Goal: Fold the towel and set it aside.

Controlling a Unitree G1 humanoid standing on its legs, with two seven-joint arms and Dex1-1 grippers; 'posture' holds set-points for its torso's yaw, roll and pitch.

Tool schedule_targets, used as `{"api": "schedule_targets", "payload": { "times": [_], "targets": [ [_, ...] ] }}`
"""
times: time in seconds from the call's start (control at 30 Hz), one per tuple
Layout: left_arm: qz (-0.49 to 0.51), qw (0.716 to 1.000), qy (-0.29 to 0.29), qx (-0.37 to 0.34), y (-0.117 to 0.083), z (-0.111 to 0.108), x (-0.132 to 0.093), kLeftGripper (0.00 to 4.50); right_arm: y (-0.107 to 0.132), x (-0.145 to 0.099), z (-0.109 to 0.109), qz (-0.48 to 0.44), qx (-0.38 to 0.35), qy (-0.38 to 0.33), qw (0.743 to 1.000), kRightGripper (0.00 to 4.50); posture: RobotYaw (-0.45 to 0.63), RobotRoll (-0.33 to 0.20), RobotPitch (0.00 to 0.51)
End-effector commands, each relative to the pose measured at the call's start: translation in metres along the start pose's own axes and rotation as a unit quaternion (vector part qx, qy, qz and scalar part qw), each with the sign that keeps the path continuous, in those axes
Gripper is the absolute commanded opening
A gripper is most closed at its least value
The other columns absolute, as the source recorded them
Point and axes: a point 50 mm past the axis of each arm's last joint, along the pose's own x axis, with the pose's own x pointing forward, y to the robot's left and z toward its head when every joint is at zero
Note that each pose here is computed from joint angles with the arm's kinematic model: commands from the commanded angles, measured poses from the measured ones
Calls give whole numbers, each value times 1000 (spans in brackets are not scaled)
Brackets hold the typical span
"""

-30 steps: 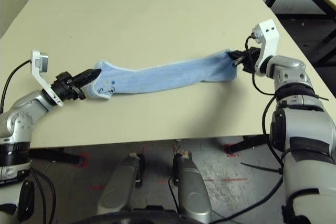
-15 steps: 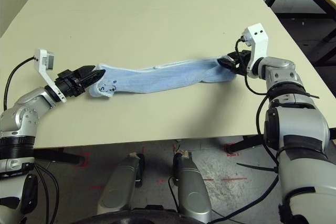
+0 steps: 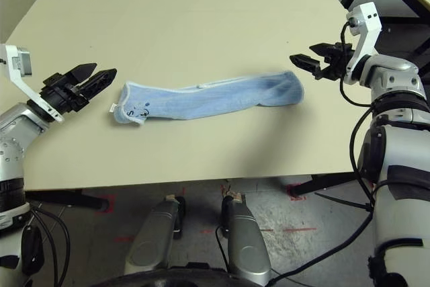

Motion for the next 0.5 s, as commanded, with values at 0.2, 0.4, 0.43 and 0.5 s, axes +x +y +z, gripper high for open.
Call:
{"api": "schedule_targets", "payload": {
  "times": [0.2, 0.4, 0.43, 0.5],
  "targets": [
    [-105, 988, 110, 20, -35, -16, -38, 4500, -3, -21, -29, 17, -3, 62, 998, 4462, 232, 0, 196],
    [-122, 974, 188, 29, -47, -28, -37, 4500, 2, -19, -43, 29, 3, 74, 997, 4462, 235, 0, 192],
    [-120, 972, 202, 27, -48, -30, -36, 4500, 2, -18, -44, 31, 4, 75, 997, 4462, 235, 0, 192],
    [-118, 967, 224, 20, -49, -34, -35, 4500, 3, -18, -46, 34, 6, 77, 996, 4462, 232, 0, 187]
  ]
}}
